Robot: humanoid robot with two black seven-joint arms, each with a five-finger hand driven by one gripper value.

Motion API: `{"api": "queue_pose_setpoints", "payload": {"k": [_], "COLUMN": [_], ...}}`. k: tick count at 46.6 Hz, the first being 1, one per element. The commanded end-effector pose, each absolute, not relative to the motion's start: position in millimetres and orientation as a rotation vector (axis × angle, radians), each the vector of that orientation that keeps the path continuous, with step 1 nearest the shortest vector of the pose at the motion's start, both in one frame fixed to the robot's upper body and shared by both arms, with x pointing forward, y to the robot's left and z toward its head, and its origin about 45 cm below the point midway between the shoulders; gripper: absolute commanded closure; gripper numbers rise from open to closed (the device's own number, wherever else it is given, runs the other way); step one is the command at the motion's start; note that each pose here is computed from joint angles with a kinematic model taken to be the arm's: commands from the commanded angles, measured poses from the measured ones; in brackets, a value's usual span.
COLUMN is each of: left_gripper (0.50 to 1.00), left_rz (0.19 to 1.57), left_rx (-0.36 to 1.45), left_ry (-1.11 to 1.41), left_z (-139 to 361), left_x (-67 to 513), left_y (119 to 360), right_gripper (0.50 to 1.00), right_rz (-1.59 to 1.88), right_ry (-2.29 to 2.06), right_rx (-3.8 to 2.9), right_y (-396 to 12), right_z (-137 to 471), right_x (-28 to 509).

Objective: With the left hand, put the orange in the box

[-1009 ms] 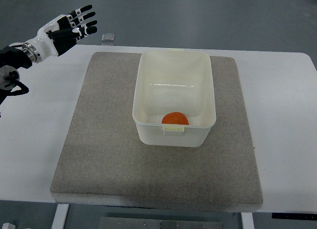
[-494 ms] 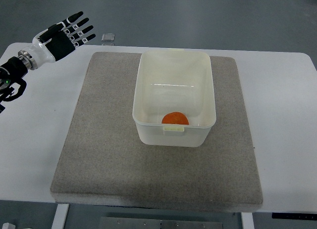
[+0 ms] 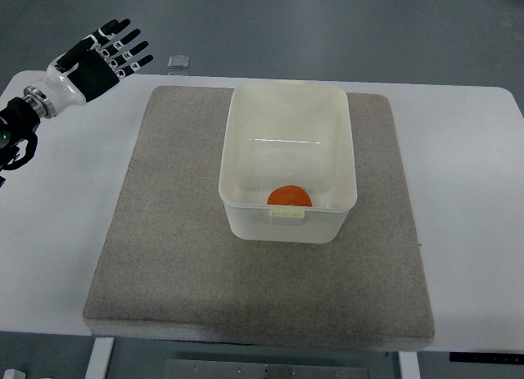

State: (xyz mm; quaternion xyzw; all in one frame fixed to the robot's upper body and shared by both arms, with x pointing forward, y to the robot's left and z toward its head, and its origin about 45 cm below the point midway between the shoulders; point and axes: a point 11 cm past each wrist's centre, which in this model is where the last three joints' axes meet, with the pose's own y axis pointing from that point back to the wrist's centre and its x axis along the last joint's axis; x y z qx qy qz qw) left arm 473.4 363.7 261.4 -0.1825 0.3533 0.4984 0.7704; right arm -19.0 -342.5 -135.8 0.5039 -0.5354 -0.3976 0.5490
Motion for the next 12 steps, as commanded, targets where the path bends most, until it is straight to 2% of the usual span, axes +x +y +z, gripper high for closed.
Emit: {"api": "queue_pose_setpoints", "payload": {"k": [1, 12], "left_gripper": [0.506, 0.506], "left_rz": [1.079, 1.078], "left_rx": [-0.395, -0.395], "left_ry": [0.765, 0.766], "left_z": [262.0, 261.7], "left_x": [473.7, 473.8], "left_y": [362.9, 362.2], "right_gripper": [0.568, 0.568], "right_rz": [-0.944, -0.928], "right_ry": [-1.268, -1.263], "right_rx": [1.194, 1.197], "right_y": [-342.0, -342.6], "right_z": [-135.8, -135.6], "right_x": [-19.1, -19.5]}}
